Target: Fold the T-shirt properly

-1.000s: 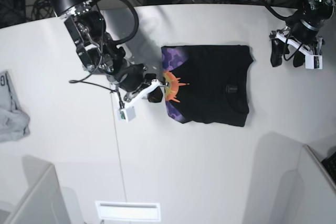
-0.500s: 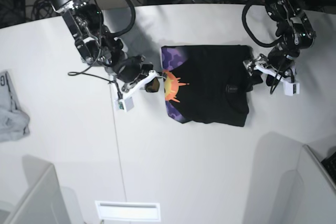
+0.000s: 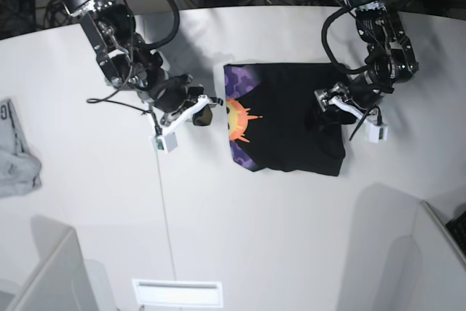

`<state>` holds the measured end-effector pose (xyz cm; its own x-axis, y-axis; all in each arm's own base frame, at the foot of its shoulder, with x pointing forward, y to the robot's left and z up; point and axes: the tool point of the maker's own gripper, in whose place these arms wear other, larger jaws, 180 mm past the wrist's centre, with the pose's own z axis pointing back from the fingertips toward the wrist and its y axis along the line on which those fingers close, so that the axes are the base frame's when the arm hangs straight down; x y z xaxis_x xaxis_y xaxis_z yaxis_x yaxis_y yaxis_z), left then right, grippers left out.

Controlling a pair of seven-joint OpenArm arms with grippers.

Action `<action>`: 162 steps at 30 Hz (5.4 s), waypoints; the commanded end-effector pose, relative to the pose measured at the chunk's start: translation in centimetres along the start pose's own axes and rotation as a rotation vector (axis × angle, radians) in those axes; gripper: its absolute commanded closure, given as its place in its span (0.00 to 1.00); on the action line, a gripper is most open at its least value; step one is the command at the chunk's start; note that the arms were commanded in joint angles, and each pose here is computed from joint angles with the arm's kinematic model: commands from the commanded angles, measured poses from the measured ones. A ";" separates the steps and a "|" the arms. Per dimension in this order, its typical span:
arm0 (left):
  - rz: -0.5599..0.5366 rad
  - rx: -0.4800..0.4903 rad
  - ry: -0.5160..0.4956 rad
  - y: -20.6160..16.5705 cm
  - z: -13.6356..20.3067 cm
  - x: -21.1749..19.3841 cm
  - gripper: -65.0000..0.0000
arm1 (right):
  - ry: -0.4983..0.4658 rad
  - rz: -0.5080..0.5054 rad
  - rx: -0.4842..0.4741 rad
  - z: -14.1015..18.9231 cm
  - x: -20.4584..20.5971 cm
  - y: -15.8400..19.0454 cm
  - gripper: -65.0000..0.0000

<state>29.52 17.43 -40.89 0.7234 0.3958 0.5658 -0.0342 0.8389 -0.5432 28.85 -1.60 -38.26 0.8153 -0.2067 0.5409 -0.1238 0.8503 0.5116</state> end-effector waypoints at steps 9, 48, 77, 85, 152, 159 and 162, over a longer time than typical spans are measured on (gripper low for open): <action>0.034 0.027 0.035 0.1 -0.2 -0.8 0.60 | -0.092 -0.015 0.032 2.0 2.0 0.7 1.00; -1.109 -0.244 0.537 -14.1 -5.8 -4.5 1.00 | -0.305 -0.515 -0.432 15.3 -4.2 -15.5 1.00; -1.601 -0.161 0.615 -13.0 -10.2 -6.2 1.00 | -0.333 -0.586 -0.402 14.2 -4.4 -14.2 1.00; -1.554 -0.171 0.664 -12.9 -10.7 -8.1 1.00 | -0.350 -0.578 -0.387 13.9 -3.3 -14.1 1.00; -1.225 0.017 -0.115 -7.8 6.7 -0.1 1.00 | -0.256 0.419 -0.546 19.1 -4.4 -15.1 1.00; -1.133 -0.020 -0.089 -5.1 10.5 -4.8 1.00 | -0.203 0.534 -0.686 22.1 -4.9 -17.6 1.00; -1.103 -0.022 -0.055 -4.1 12.0 -6.8 1.00 | -0.191 0.534 -0.741 23.9 -5.0 -19.0 1.00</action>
<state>16.20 16.10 -36.04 0.3507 -0.5646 0.7471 0.6273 0.7340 0.2602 13.53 -27.99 -35.44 0.6567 0.2659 0.7058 -0.0099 0.9388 -0.3444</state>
